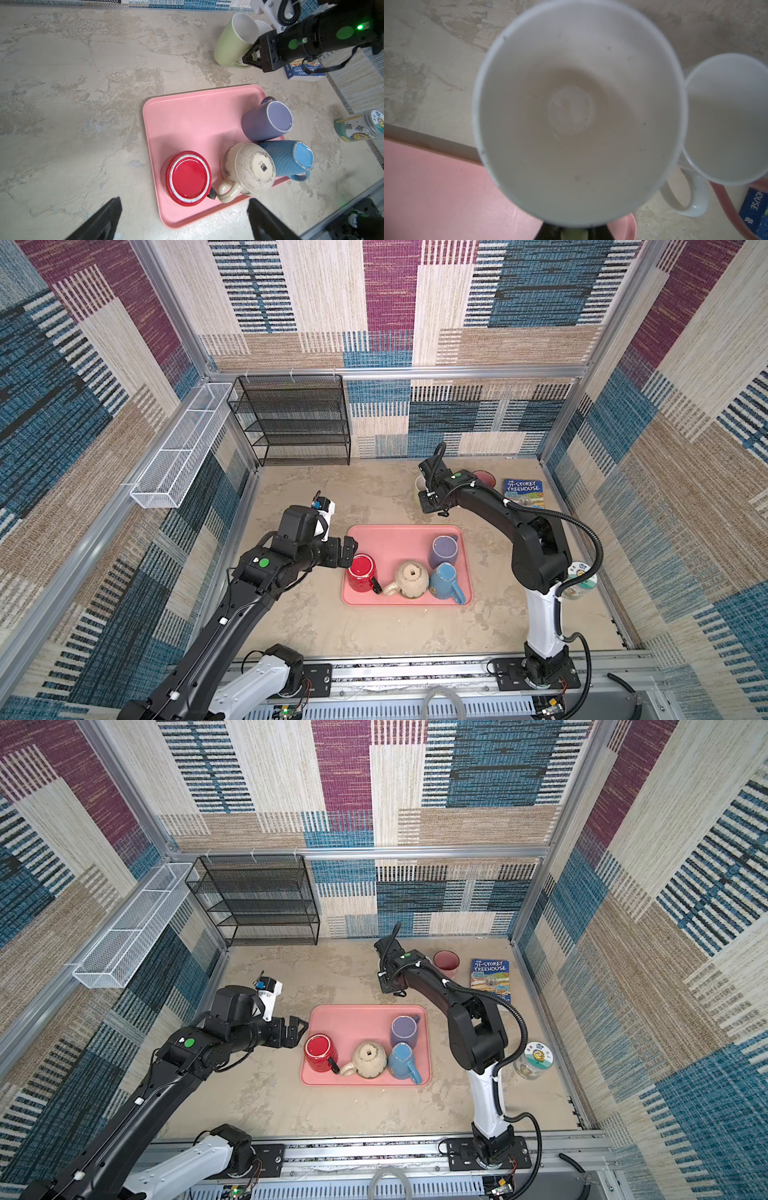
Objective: Turn the mug right side up
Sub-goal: 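Set the green mug upright by the white mug with the right while the left withdraws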
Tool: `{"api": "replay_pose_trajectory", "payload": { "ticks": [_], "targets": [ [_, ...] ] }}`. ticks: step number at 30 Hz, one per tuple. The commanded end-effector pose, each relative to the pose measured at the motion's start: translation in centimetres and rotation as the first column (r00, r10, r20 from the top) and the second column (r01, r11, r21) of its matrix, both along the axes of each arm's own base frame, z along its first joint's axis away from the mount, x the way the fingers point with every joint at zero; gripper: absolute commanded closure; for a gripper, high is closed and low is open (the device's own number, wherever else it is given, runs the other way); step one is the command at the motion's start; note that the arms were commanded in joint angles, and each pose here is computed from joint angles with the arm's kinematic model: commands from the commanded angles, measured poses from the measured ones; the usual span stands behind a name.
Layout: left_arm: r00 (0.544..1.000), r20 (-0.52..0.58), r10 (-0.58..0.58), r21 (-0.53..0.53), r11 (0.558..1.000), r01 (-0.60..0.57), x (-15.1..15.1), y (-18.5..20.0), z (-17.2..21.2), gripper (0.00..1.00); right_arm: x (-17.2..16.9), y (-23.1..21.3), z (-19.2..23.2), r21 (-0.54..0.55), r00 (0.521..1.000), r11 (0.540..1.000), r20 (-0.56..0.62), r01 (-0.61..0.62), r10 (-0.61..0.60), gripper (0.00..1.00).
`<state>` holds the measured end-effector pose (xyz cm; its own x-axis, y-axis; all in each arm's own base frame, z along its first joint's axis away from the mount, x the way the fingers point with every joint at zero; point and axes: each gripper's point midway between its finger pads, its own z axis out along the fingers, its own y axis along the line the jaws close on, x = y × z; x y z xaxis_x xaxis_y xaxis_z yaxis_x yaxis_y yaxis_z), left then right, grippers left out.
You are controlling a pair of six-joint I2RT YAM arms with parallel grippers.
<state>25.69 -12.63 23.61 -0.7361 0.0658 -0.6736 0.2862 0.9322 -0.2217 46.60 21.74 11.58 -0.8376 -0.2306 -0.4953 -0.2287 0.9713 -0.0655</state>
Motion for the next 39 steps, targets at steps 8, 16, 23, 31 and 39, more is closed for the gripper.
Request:
{"api": "replay_pose_trajectory", "payload": {
  "ticks": [8,16,23,31,39],
  "targets": [
    [1.0,-0.01,-0.007,0.023,1.0,0.008,-0.1,0.2,-0.4,0.0,1.9,-2.0,-0.7,-0.031,0.999,0.999,0.019,0.038,-0.037,1.0],
    [1.0,-0.014,-0.006,0.027,1.0,0.006,-0.1,0.3,-0.5,0.0,2.1,-1.9,-1.6,-0.03,0.999,0.999,-0.002,0.033,-0.033,1.0],
    [1.0,-0.018,-0.008,0.029,1.0,0.008,-0.1,0.2,-0.6,0.0,2.0,-2.1,-1.8,-0.037,0.999,0.999,-0.006,0.032,-0.032,0.86],
    [0.999,-0.032,-0.016,0.033,0.999,0.017,0.0,0.1,-1.0,0.05,1.9,-1.8,-1.0,-0.025,1.0,1.0,0.002,0.016,-0.016,0.62],
    [0.997,-0.065,-0.032,0.042,0.999,0.035,-0.6,-0.8,-1.1,0.11,1.4,-1.5,2.7,0.018,0.997,1.0,0.073,-0.007,0.006,0.49]
  ]
}}
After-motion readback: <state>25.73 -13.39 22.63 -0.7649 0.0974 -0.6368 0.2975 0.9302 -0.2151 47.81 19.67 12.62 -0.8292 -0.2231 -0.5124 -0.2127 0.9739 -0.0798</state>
